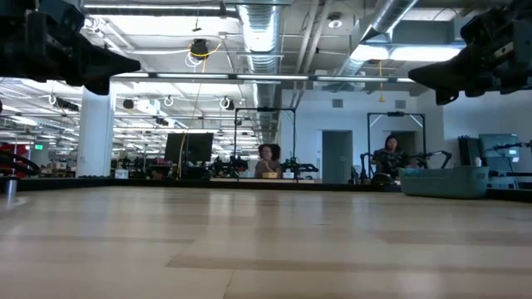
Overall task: Sort & place blocks by color
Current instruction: Return to Home Position
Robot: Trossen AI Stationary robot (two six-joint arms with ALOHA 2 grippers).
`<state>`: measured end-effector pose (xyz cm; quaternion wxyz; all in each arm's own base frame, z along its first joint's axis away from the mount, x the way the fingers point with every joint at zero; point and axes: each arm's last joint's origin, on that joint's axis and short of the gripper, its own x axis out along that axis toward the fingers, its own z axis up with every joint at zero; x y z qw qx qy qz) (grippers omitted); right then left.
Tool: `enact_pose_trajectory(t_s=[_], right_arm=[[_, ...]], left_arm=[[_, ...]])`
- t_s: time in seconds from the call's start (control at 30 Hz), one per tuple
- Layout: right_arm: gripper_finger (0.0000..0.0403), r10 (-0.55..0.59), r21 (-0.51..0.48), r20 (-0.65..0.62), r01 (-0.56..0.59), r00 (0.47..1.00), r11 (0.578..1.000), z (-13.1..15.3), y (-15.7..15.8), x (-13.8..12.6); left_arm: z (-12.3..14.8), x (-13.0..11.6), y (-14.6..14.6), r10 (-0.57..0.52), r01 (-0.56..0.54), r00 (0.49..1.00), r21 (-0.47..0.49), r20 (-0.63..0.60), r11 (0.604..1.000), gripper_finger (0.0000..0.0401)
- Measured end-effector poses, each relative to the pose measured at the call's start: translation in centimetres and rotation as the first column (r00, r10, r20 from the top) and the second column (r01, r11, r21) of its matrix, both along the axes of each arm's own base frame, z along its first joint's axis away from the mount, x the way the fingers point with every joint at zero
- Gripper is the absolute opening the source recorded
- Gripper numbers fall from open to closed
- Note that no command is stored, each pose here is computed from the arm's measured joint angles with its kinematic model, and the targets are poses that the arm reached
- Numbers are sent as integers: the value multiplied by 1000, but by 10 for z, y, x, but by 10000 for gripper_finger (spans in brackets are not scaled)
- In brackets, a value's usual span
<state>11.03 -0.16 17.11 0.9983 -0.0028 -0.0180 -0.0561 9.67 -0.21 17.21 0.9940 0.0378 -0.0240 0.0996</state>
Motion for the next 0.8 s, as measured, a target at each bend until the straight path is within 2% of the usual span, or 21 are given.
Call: enact_pose_trajectory(t_s=[0.13,0.33,0.5,0.8], right_arm=[[32,-2,-40,-15,2,1000,999,-1,0,0],[27,-2,-43,-49,0,999,999,-4,0,0],[28,-3,-46,-84,-1,996,999,-8,0,0],[27,-3,-47,-166,-5,986,999,-16,0,-1]], left_arm=[[0,0,0,3,-3,1000,7,-4,1000,0],[0,0,1,18,-18,1000,-3,-3,1000,0],[0,0,1,21,-21,1000,49,-14,999,0],[0,0,0,18,-18,1000,36,-13,999,0]])
